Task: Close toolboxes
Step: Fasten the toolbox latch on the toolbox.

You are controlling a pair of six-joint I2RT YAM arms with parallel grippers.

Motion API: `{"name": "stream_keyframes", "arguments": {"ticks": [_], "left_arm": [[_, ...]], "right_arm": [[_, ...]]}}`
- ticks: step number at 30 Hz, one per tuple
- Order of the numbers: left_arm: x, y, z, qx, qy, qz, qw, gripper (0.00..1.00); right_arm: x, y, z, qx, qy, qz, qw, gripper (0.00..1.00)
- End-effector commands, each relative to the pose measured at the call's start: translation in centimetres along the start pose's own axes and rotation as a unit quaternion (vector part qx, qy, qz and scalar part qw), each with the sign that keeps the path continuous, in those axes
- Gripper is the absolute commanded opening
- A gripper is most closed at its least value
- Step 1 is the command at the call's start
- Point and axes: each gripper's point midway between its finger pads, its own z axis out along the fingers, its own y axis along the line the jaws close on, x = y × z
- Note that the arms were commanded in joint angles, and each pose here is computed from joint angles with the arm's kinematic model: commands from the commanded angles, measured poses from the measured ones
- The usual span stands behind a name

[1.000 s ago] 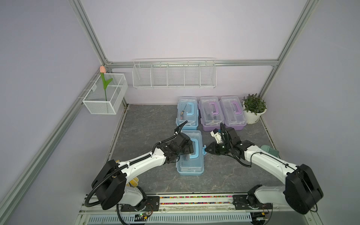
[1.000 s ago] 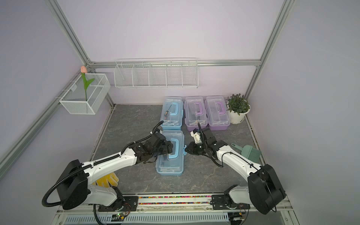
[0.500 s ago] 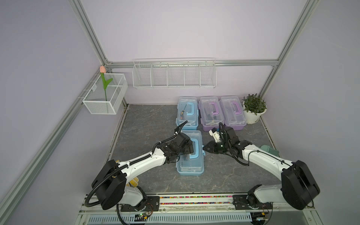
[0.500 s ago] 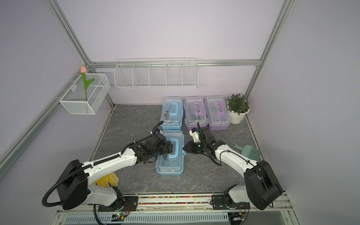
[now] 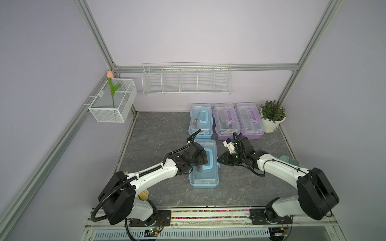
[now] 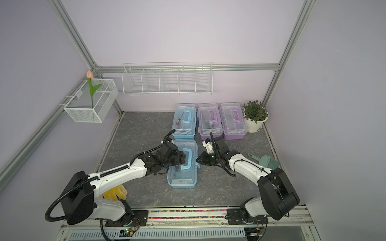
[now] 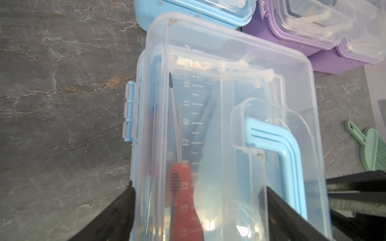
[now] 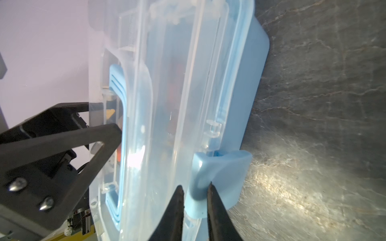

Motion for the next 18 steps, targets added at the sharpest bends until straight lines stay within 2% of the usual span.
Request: {"name": "stream_keyframes", "arguments": {"ticks": [1,14,18], "left_arm": [[6.66,4.29,1.21,-0.071,0.117,0.036,0.990,0.91],[6.56,4.21,1.14,-0.070,0.116,0.037,0.990,0.91],[6.51,4.25,1.06,-0.072,0.116,0.038,0.990,0.91]], "right_arm": [[0.48,0.21,0.51,-0.009,0.009,0.002,1.000,0.23],[0.74,0.01,1.16,-0.013,0.018,0.011,1.000,0.21],[0.26,-0.56,0.39,-0.004,0.006,0.012,1.000,0.20]]}}
